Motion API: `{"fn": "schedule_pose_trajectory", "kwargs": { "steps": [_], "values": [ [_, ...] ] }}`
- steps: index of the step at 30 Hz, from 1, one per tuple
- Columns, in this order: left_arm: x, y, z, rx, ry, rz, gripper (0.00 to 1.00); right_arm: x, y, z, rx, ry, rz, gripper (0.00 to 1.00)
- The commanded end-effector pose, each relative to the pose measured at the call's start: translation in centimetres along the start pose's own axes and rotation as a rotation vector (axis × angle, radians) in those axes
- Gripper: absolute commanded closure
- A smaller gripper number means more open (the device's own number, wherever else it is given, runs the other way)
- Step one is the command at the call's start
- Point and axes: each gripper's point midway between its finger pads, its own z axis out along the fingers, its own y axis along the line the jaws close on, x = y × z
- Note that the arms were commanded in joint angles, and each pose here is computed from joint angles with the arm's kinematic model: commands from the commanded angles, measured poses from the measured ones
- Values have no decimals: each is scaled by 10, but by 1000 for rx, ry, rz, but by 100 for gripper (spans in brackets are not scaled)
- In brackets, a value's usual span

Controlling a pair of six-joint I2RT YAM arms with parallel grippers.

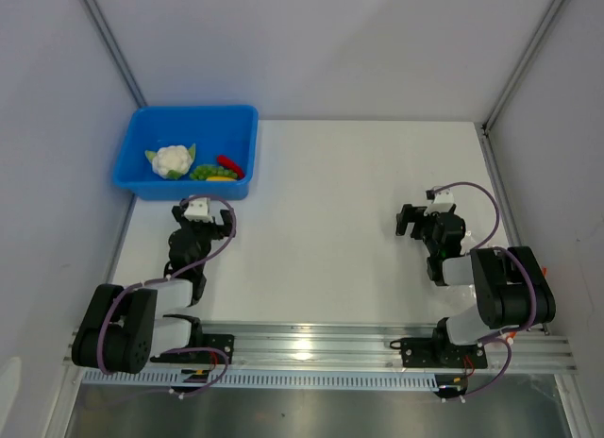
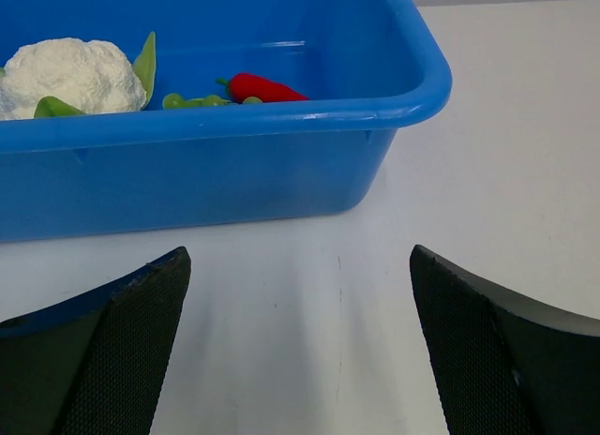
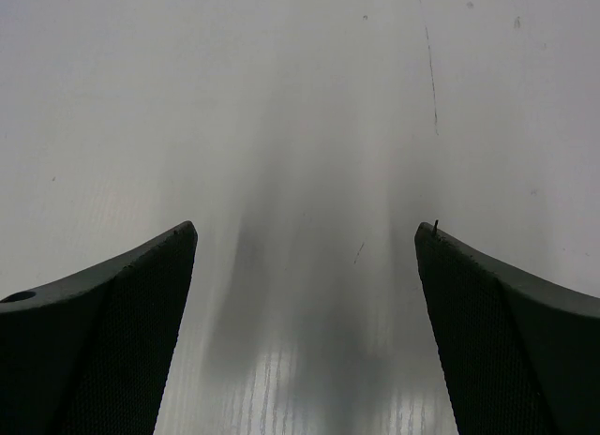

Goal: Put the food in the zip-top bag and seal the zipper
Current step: Move the zipper food storage bag to the center of the board.

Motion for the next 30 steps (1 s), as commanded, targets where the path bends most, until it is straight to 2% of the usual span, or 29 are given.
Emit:
{"fn": "schedule_pose_trajectory", "kwargs": {
  "steps": [1, 7, 9, 11, 12, 15, 18, 20, 21, 22, 23, 24, 26, 27, 28, 29, 30],
  "values": [
    [-32, 6, 7, -23, -108, 24, 0, -30, -3, 4, 14, -104, -31, 1],
    [-53, 3, 1, -31, -134, 42, 0, -31, -7, 4, 27, -109, -28, 1],
    [-54, 7, -4, -59, -106, 37, 0, -42, -10, 1, 83, -138, -14, 1],
    [-63, 9, -8, -82, -110, 3, 0, -38, -14, -4, 165, -97, 7, 1],
    [-67, 13, -10, -107, -119, -6, 0, -42, -21, -8, 265, -55, 31, 1],
    [-75, 12, -19, -114, -143, -112, 1, -60, -29, -14, 369, 25, 56, 1],
    [-89, -3, -28, -47, -197, -180, 1, -82, -20, -30, 397, 15, 83, 1],
    [-96, -13, -33, 1, -221, -221, 1, -109, -13, -38, 386, -26, 165, 0],
    [-105, -16, -37, 19, -250, -240, 0, -105, -15, -47, 405, 23, 187, 1],
    [-105, -17, -38, 21, -244, -264, 0, -125, -18, -57, 437, -5, 238, 0],
    [-109, -18, -39, 20, -242, -330, 0, -128, -25, -62, 479, -18, 338, 1],
    [-120, -16, -41, 8, -255, -369, 0, -121, -31, -69, 509, 25, 345, 1],
    [-109, -12, -41, -53, -162, -491, 1, -133, -45, -75, 545, 34, 391, 1],
    [-114, -11, -41, -70, -140, -532, 1, -122, -53, -83, 590, 94, 398, 1],
    [-107, -13, -42, -94, -65, -583, 1, -118, -60, -87, 625, 116, 413, 1],
    [-104, -18, -43, -76, -26, -588, 0, -118, -74, -92, 686, 113, 463, 1],
    [-119, -24, -42, -41, -27, -589, 1, -108, -80, -100, 723, 152, 475, 1]
  ]
}}
